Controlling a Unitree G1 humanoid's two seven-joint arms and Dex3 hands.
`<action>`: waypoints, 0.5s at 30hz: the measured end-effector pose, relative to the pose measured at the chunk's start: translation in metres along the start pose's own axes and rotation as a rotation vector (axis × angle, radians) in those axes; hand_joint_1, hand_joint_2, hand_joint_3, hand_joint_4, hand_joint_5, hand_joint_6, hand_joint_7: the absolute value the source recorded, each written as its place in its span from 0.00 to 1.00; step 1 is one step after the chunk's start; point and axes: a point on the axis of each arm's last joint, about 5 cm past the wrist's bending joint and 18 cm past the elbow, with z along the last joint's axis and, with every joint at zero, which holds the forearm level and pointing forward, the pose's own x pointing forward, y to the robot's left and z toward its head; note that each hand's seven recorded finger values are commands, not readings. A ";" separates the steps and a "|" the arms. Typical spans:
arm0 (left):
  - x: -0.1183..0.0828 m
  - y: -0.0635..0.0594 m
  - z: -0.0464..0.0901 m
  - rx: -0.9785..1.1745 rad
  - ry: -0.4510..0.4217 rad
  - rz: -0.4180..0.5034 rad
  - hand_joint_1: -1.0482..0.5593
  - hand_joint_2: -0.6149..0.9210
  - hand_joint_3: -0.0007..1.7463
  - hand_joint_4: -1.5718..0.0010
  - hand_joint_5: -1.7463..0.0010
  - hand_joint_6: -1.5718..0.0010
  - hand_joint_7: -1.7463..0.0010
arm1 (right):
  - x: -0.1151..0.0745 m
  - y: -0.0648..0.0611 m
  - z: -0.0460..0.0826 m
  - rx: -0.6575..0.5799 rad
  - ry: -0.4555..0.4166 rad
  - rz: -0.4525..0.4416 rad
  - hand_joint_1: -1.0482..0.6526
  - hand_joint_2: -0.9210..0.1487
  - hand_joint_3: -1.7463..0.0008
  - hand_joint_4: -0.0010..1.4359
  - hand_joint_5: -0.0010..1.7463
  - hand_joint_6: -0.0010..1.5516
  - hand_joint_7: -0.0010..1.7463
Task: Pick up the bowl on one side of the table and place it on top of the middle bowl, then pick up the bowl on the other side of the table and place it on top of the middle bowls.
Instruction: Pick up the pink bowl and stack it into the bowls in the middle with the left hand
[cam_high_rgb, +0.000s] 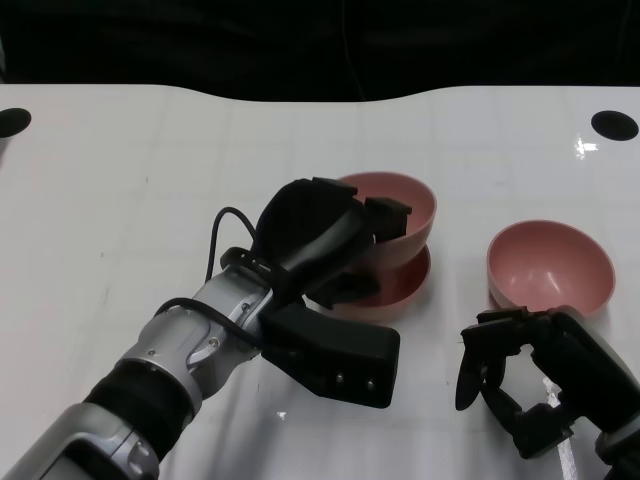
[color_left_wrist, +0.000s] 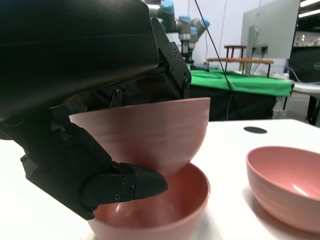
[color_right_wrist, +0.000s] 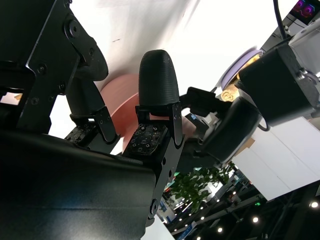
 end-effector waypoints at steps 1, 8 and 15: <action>-0.001 -0.001 0.000 -0.005 0.003 -0.006 0.44 0.90 0.28 0.48 0.17 0.52 0.36 | 0.000 0.000 0.000 0.000 0.000 0.001 0.79 0.81 0.08 0.69 0.91 0.66 0.66; 0.000 0.000 -0.002 0.029 0.042 -0.147 0.35 1.00 0.24 0.75 0.70 0.74 0.91 | 0.001 0.000 0.000 0.000 -0.002 0.006 0.78 0.82 0.07 0.69 0.93 0.65 0.66; 0.006 0.014 0.004 0.066 0.083 -0.286 0.16 1.00 0.35 0.99 0.83 0.89 1.00 | 0.001 0.000 0.000 0.001 -0.002 0.017 0.78 0.81 0.08 0.69 0.93 0.65 0.66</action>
